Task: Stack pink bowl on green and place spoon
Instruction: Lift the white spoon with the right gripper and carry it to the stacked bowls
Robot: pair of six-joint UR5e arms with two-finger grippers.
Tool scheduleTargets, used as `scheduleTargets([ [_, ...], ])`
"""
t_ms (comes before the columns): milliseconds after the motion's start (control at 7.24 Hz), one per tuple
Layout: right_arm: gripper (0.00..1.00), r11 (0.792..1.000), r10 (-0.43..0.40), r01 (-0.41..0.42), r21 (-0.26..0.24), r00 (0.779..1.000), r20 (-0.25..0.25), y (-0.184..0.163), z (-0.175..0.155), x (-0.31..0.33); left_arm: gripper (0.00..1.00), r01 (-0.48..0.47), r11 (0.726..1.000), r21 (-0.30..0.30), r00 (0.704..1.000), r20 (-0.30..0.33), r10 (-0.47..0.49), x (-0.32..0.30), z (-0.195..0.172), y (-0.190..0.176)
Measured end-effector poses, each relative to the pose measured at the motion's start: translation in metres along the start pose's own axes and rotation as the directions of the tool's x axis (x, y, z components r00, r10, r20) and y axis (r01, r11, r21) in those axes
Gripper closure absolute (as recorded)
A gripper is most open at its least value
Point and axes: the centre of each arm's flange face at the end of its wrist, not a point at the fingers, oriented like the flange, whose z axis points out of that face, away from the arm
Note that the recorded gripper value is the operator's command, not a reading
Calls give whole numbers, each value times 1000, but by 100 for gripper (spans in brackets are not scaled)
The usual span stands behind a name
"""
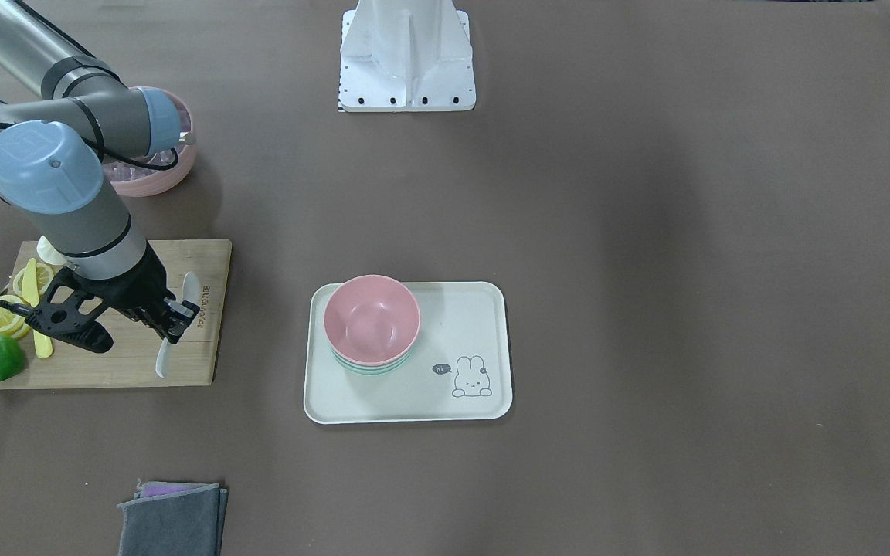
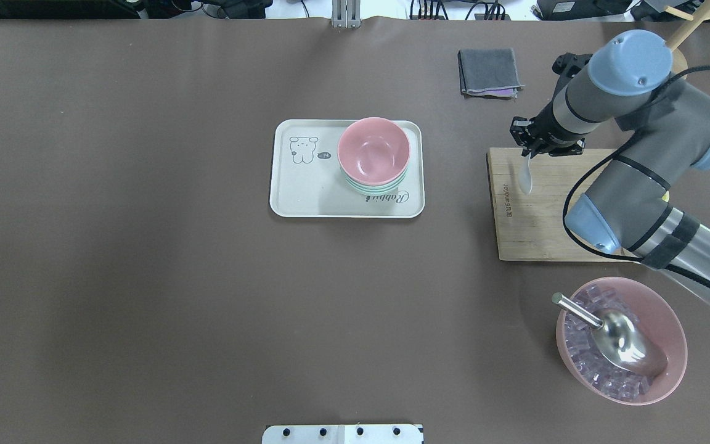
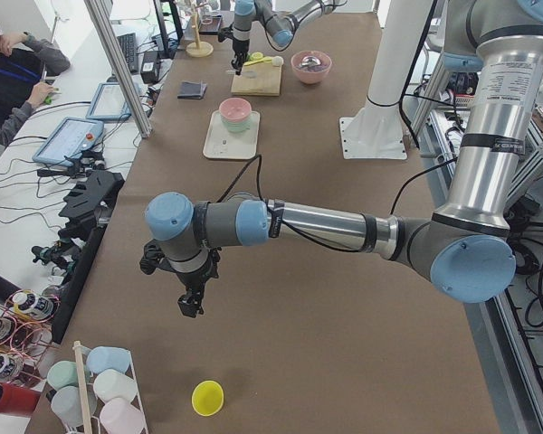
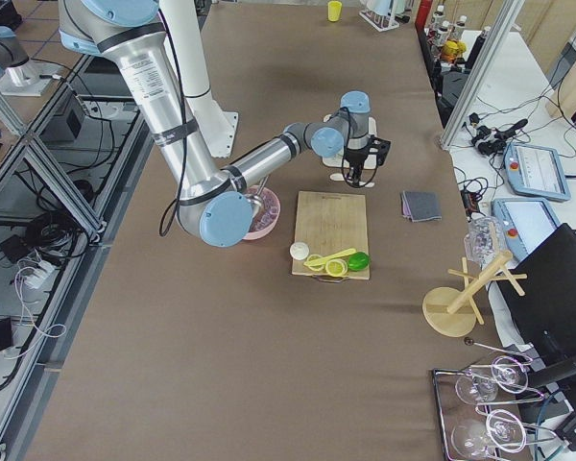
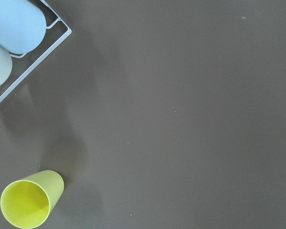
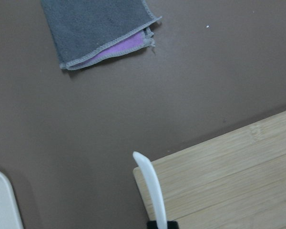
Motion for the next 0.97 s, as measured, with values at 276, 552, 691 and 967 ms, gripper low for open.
scheduleTargets([
  [276,100,997,75,-75,-7,997,-3,10,-28,-52,1,10,1000,-2,1000,-1,-10,-1,4,16],
  [552,100,991,135,-135,1,991,-19,16,-40,-111,1,14,1000,-1,1000,-2,-14,3,6,32],
  [691,100,985,172,-172,14,985,-30,15,-39,-146,1,15,1000,-1,1000,-2,-15,4,7,36],
  [967,100,978,209,-208,19,977,-41,22,-37,-196,1,18,1000,-5,1000,-3,-18,4,9,39],
])
